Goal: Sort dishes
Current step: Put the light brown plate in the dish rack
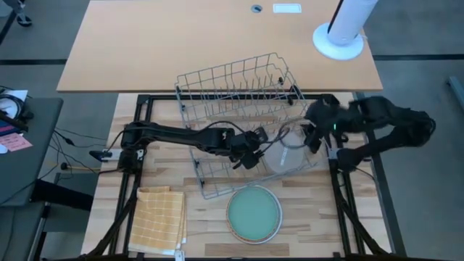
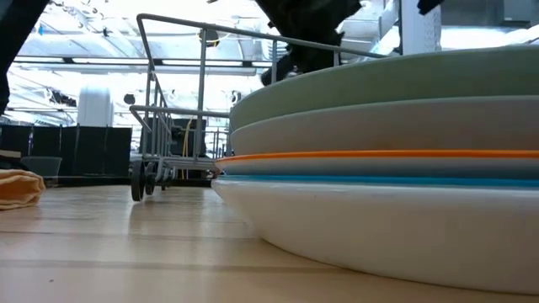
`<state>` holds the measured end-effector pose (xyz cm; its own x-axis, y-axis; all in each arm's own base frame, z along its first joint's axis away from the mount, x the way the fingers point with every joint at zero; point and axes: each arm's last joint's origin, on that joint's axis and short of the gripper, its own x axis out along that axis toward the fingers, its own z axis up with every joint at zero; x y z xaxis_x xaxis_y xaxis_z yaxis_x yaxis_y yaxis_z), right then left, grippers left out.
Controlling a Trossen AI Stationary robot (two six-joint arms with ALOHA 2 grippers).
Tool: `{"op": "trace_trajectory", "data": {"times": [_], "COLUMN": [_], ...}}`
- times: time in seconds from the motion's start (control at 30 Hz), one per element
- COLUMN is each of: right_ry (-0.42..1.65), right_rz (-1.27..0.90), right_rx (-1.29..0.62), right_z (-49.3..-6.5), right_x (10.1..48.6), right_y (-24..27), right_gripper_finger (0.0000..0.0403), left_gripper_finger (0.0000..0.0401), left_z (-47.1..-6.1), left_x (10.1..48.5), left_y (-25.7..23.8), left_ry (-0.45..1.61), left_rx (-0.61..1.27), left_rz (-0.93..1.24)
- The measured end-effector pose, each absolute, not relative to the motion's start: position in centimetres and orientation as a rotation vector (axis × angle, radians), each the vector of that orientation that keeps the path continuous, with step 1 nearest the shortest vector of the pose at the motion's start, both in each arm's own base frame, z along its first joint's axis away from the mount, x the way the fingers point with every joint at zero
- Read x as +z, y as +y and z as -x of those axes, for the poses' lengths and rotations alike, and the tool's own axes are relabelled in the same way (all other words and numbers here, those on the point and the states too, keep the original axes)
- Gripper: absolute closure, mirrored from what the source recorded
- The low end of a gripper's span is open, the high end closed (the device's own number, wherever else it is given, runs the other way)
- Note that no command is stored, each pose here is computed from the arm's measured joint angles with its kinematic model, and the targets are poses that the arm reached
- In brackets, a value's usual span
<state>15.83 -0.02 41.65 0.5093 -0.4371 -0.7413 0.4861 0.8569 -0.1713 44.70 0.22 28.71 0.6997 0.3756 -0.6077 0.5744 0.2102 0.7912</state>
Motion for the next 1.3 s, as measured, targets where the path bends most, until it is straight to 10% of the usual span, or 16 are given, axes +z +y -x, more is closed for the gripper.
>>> {"op": "trace_trajectory", "data": {"times": [0.6,1.3], "right_ry": [1.249,1.454], "right_rz": [-0.112,-0.502], "right_rx": [-0.083,0.127], "right_z": [-24.0,-23.8], "right_x": [34.0,27.6], "right_y": [-11.1,-17.9], "right_gripper_finger": [0.0158,0.0157], "left_gripper_finger": [0.0393,0.0393], "left_z": [-39.1,-35.8], "left_x": [34.0,30.8], "left_y": [-0.7,-0.8], "left_ry": [0.849,1.114], "left_rx": [-0.023,0.001], "left_rz": [-0.596,-0.39]}}
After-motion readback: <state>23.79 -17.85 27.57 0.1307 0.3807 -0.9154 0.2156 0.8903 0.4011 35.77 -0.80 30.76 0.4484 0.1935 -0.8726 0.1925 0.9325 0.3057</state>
